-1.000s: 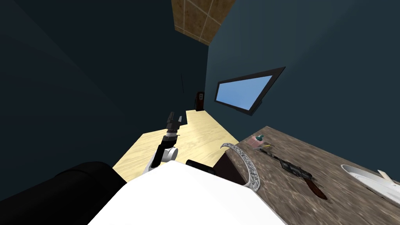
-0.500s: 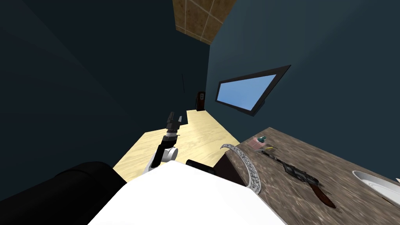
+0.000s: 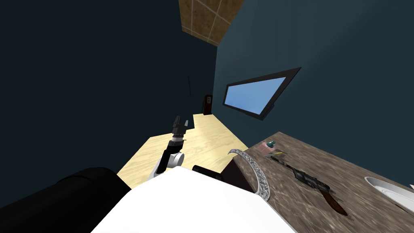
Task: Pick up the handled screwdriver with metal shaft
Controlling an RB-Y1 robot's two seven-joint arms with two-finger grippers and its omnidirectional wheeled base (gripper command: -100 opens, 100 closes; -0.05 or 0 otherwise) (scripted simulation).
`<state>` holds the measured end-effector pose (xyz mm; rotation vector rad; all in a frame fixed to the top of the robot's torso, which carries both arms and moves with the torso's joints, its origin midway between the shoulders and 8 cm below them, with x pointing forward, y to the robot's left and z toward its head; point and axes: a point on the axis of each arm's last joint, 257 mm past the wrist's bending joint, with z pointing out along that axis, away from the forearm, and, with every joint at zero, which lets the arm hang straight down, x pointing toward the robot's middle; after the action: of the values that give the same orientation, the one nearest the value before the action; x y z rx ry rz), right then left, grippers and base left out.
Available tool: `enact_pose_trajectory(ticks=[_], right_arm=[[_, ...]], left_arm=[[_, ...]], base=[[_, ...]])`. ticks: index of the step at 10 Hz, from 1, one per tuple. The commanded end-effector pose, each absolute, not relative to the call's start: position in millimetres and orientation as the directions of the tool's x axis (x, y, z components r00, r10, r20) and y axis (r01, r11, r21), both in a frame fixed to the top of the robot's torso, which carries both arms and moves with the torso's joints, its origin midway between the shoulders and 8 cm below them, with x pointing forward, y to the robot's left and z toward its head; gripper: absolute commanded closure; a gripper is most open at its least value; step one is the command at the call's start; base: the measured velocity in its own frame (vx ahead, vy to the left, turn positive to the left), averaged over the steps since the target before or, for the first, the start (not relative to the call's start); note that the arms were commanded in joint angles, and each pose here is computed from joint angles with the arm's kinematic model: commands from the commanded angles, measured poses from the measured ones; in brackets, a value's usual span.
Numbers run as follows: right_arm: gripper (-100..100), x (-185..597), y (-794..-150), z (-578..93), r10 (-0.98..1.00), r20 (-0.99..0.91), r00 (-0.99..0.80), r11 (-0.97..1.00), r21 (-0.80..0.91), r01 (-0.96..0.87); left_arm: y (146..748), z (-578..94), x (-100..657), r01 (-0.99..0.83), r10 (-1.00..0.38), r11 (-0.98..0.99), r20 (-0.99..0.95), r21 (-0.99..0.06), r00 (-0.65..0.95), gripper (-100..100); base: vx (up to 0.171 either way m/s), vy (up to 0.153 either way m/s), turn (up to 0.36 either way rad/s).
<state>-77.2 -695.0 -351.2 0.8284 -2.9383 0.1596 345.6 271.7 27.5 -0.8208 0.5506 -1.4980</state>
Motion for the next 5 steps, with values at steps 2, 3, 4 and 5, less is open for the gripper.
enact_pose_trajectory(ticks=[2,3,4,5], right_arm=[[100,-61.7,-700.9,-338.2,-0.528,0.112,-0.842,0.840,-0.077,-0.538],[100,-55.1,-703.1,-333.1,-0.534,0.113,-0.838,0.836,-0.076,-0.543],[100,-58.7,-700.7,-336.5,-0.532,0.114,-0.839,0.837,-0.076,-0.541],[0,-57.5,-700.5,-336.1,-0.532,0.113,-0.839,0.838,-0.076,-0.541]], left_arm=[[271.7,27.5,345.6,0.642,-0.985,-0.107,0.167,-0.759,0.034,0],[271.7,27.5,345.6,0.642,-0.985,-0.107,0.167,-0.759,0.034,0],[271.7,27.6,345.6,0.642,-0.985,-0.107,0.167,-0.759,0.034,0],[271.7,27.6,345.6,0.642,-0.985,-0.107,0.167,-0.759,0.034,0]], base=[[-0.009,0.035,-0.097],[-0.016,0.037,-0.074],[-0.006,0.015,-0.009],[0.000,0.000,0.000]])
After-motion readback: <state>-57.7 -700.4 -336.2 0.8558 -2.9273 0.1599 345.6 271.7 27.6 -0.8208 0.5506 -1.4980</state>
